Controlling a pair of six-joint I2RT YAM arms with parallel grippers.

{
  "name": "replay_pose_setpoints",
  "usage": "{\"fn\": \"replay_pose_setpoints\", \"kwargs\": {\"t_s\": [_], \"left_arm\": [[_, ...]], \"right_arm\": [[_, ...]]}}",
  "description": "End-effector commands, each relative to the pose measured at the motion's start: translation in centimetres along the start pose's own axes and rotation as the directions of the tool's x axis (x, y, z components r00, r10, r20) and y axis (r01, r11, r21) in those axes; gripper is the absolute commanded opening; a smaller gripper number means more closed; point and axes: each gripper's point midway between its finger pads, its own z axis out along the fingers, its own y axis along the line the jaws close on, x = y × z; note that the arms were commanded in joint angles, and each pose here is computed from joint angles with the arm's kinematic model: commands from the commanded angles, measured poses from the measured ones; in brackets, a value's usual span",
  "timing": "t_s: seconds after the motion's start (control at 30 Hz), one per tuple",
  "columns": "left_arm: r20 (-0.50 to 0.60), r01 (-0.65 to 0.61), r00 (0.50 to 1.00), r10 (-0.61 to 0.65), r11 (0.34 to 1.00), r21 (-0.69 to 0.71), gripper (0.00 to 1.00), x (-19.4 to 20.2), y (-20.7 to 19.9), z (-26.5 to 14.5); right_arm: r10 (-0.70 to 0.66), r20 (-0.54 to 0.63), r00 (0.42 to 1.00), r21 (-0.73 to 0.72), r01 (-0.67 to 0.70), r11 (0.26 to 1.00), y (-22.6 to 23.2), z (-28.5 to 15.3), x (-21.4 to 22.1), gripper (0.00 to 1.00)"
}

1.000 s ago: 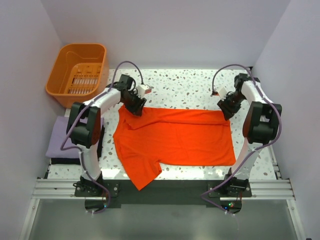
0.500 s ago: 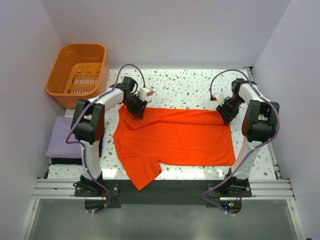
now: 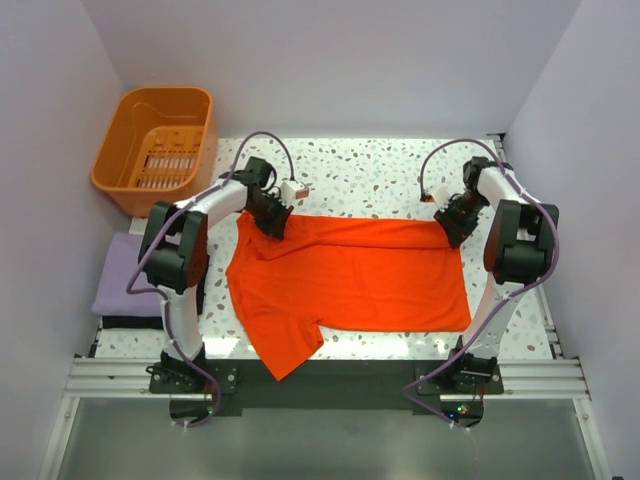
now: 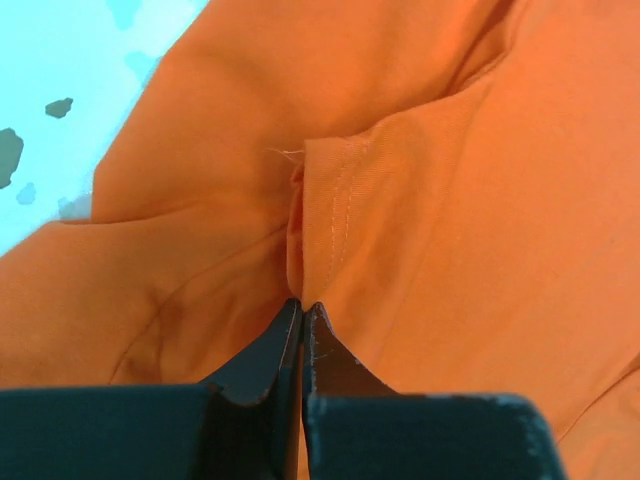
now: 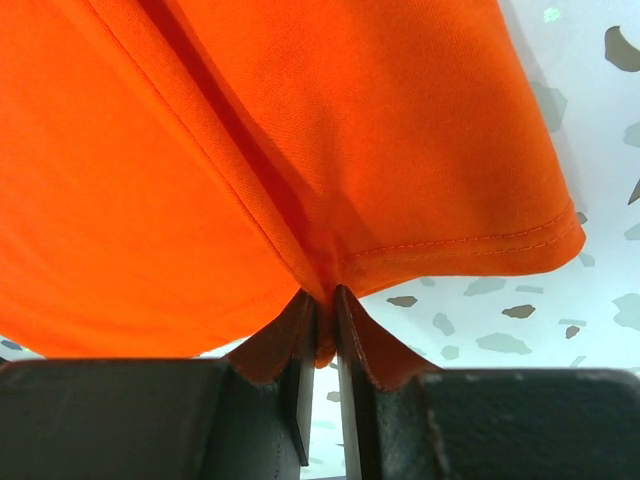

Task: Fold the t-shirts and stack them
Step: Fold the tshirt

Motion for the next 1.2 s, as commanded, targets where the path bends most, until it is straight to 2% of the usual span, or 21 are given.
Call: {"fn": "replay_pose_setpoints", "kwargs": {"t_s": [0.0,0.17,0.4,0.43,0.47,0.57,0.67,0.83,0.93,1.03,1.17], "left_arm": [[0.065,-0.075,0.995,0.072,0.997,0.034,0.01,-1.6,-2.0,-2.0],[0.084,-0.14,0.987,0.134,0.988,0.066,0.0,-1.6,-5.1,-3.2],[-0.022,-0.18,0.983,0.183,0.978,0.107,0.0,2.1,-9.7,-2.1],[-0.046,-0.177,0.982,0.184,0.976,0.124,0.07,2.8,-10.4,-1.9],[-0.048,-0.182,0.981,0.189,0.975,0.126,0.22,2.9,-10.7,-2.0],[-0.042,-0.233,0.97,0.24,0.964,0.128,0.32,3.1,-11.1,-3.0],[0.011,-0.282,0.959,0.283,0.953,0.11,0.33,1.9,-10.8,-4.9],[0.1,-0.158,0.983,0.151,0.985,0.069,0.33,-1.2,-6.8,-7.0],[0.129,-0.059,0.99,0.059,0.998,0.0,0.33,-2.1,-3.5,-7.0],[0.125,0.04,0.991,-0.036,0.999,-0.034,0.33,-1.8,-1.0,-6.6],[0.134,0.118,0.985,-0.112,0.992,-0.038,0.33,-1.0,0.4,-6.5]], "right_arm": [[-0.019,0.007,1.0,0.013,0.019,1.0,-0.3,-0.5,-0.3,0.16],[-0.025,0.006,1.0,0.026,0.025,0.999,-0.3,-0.8,-0.2,0.14],[-0.021,0.014,1.0,0.052,0.021,0.998,-0.7,-1.3,-0.5,0.02],[-0.024,0.011,1.0,0.054,0.024,0.998,-0.7,-1.3,-0.4,0.02],[-0.029,0.01,1.0,0.052,0.028,0.998,-0.7,-1.3,-0.4,0.01],[-0.051,0.001,0.999,0.054,0.05,0.997,-0.5,-1.5,0.0,0.02],[-0.08,-0.008,0.997,0.066,0.081,0.995,-0.3,-1.8,0.2,0.05],[-0.089,-0.011,0.996,0.087,0.09,0.992,-0.6,-2.0,0.3,0.06],[-0.082,0.008,0.997,0.141,0.081,0.987,-1.5,-2.4,-0.1,0.0],[-0.077,0.022,0.997,0.175,0.072,0.982,-2.2,-2.8,-0.6,0.0],[-0.123,0.046,0.991,0.189,0.112,0.976,-1.4,-3.9,-0.8,0.0]]}}
